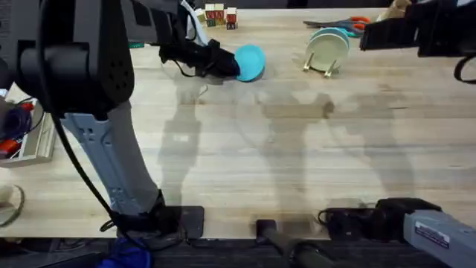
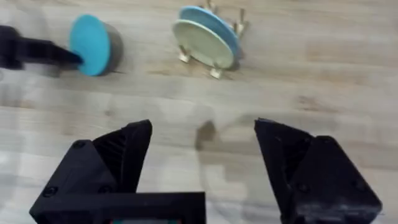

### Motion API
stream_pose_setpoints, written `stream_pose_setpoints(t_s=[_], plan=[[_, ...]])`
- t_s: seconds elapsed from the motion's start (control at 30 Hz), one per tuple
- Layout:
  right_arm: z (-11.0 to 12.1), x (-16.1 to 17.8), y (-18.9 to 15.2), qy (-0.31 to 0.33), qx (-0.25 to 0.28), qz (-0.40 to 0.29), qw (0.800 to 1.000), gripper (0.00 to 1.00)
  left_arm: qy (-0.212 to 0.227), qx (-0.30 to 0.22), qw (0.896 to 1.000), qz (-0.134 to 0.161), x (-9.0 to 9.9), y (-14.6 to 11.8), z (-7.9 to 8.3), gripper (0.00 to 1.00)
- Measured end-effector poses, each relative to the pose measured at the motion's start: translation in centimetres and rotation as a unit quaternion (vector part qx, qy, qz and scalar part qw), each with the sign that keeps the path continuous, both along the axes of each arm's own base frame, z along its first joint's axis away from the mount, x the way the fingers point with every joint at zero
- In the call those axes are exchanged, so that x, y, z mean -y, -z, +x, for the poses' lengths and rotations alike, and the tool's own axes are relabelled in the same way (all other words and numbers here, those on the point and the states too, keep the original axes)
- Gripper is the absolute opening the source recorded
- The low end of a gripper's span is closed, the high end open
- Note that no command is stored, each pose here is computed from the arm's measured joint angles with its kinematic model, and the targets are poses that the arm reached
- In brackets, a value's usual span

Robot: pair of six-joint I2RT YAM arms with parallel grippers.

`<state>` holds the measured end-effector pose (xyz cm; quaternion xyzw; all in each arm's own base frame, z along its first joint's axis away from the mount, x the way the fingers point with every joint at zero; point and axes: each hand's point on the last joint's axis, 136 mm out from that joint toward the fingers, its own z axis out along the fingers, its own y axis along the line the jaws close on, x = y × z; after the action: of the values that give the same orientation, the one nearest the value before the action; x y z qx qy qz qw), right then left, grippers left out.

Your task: Pick up the plates from the table one by one and place each into a slot on the dish rack.

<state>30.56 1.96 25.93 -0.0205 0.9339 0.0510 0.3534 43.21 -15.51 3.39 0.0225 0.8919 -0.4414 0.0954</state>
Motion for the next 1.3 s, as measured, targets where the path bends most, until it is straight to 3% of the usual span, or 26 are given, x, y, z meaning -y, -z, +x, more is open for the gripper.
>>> stream_pose_setpoints(t_s=[0.33,0.63,0.87,1.1,1.3], plan=[[2.7,-4.5,-0.2,-0.121,0.026,0.073,0.990,0.995,0.000,0.000,1.000,0.000,0.0,0.0,0.0,0.041],[6.2,-8.9,-0.1,-0.245,0.079,0.092,0.962,0.992,0.000,0.000,1.000,0.001,0.0,0.0,0.0,0.041],[8.3,-13.0,2.2,-0.317,0.053,0.105,0.941,0.992,0.000,0.000,1.000,0.001,0.0,0.0,0.0,0.041],[11.9,-15.0,2.1,-0.351,0.056,0.110,0.928,0.992,0.000,0.000,1.000,0.001,0.0,0.0,0.0,0.041],[14.2,-15.5,2.5,-0.351,0.020,0.119,0.929,0.991,0.000,0.000,1.000,0.001,0.0,0.0,0.0,0.041]])
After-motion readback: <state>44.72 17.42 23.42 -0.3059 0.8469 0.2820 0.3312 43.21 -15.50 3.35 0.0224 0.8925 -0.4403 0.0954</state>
